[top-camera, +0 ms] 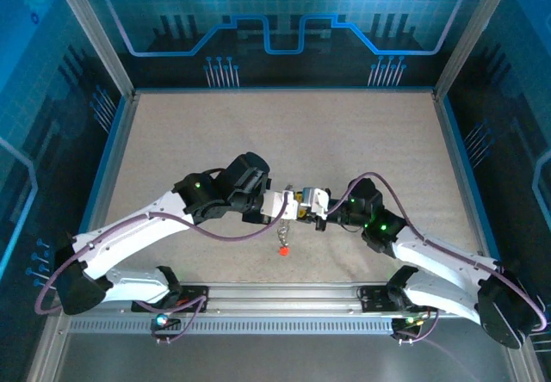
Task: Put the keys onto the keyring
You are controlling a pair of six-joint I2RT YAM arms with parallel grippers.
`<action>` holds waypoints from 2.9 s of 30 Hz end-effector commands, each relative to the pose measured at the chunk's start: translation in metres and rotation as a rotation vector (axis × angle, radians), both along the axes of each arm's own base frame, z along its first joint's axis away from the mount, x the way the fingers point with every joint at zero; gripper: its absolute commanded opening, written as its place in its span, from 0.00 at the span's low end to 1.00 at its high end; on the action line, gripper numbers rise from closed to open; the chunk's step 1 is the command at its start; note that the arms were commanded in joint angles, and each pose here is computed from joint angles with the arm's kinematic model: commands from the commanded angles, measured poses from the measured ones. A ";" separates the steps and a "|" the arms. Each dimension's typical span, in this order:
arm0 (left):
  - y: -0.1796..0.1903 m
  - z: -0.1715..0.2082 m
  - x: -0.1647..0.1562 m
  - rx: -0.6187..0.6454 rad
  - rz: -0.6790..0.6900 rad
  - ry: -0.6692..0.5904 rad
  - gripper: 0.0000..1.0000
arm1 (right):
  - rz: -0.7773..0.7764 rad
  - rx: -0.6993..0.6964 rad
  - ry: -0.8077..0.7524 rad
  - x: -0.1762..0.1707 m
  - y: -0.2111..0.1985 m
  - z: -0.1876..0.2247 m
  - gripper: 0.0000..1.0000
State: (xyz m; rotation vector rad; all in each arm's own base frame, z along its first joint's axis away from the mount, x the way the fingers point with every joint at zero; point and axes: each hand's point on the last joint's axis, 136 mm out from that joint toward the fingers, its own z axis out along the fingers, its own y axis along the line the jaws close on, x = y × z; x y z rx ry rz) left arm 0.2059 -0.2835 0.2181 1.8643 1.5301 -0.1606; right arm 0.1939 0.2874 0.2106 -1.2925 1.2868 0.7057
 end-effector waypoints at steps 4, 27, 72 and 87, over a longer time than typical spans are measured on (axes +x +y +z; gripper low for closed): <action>-0.009 0.028 -0.008 -0.087 -0.052 -0.025 0.01 | 0.037 0.065 -0.045 -0.008 0.006 0.023 0.09; -0.011 0.056 -0.025 -0.378 -0.070 -0.072 0.25 | 0.029 0.274 -0.151 -0.028 -0.010 0.063 0.00; -0.002 0.041 -0.024 -0.273 -0.078 -0.078 0.00 | 0.010 0.118 -0.131 -0.025 -0.005 0.035 0.20; -0.002 0.026 -0.010 -0.124 -0.029 -0.029 0.00 | 0.007 0.056 -0.111 -0.018 0.004 0.030 0.25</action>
